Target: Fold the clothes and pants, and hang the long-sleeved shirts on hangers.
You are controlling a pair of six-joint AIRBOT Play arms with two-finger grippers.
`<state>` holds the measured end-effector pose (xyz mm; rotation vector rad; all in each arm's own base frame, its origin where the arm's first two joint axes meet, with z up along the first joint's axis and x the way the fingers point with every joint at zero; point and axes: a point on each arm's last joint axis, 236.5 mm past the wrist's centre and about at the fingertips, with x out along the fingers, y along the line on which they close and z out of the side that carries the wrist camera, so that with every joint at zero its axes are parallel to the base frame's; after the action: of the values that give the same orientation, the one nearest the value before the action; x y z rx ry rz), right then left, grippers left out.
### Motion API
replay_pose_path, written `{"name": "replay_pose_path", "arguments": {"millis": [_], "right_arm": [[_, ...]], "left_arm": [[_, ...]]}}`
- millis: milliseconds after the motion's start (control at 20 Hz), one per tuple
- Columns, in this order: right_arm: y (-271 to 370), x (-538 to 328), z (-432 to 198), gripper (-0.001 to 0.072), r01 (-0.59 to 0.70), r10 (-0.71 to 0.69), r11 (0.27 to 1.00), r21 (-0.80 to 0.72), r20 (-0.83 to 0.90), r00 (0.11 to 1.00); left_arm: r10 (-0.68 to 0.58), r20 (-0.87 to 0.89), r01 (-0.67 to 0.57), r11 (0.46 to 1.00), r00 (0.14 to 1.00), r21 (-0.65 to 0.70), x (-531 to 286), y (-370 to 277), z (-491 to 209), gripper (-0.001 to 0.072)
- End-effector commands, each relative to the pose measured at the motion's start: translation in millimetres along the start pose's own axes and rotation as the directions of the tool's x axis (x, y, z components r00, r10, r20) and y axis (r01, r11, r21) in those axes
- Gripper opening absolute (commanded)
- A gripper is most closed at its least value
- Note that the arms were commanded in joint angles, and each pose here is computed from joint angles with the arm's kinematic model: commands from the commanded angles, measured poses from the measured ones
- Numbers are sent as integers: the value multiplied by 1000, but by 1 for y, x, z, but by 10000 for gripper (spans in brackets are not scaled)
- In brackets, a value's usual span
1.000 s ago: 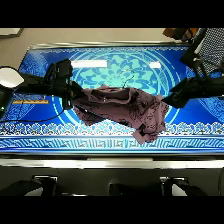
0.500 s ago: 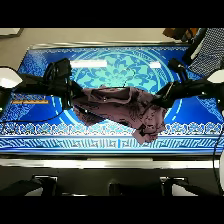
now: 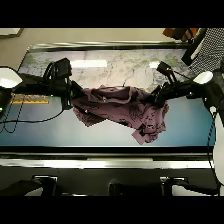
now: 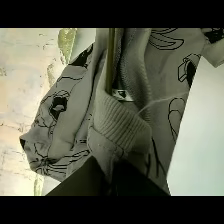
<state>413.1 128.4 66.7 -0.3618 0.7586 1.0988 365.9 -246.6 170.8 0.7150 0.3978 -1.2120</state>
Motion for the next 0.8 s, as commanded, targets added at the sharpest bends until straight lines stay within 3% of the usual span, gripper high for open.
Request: {"name": "replay_pose_path", "arguments": {"millis": [0, 300, 350, 400, 450, 550, 600, 650, 750], "right_arm": [[15, 2, -1, 64, -65, 65, 997, -32, -5, 998], [28, -16, 6, 36, -55, 54, 995, -81, -16, 998], [31, -22, 6, 36, -48, 45, 995, -83, -29, 999], [33, -28, 5, 35, -34, 30, 996, -84, -47, 998], [35, -34, 4, 34, -20, 14, 995, -96, -64, 998], [40, -48, 4, 34, 17, -28, 993, -115, -90, 996], [41, -56, 6, 33, 41, -51, 993, -110, -93, 994], [42, -66, 9, 33, 70, -79, 993, -97, -84, 993], [43, -88, 14, 33, 143, -145, 989, -27, -66, 987]], "left_arm": [[-7, 1, 7, 1000, 1000, -1, 0, -2, 0, 23], [-7, 1, 7, 1000, 1000, -1, 0, -2, 0, 34], [-7, 1, 7, 1000, 1000, -1, 0, -2, 1, 113], [-1, 2, 1, 1000, 1000, -13, 0, 0, 1, 268], [23, 6, -22, 998, 1000, -53, 0, 5, 1, 333], [108, 3, -106, 985, 994, -135, -2, 26, 0, 368], [166, 0, -163, 967, 986, -195, -4, 40, 0, 546], [236, 0, -226, 933, 972, -278, -7, 56, 0, 685], [409, 9, -362, 816, 912, -450, -23, 97, 1, 720]]}}
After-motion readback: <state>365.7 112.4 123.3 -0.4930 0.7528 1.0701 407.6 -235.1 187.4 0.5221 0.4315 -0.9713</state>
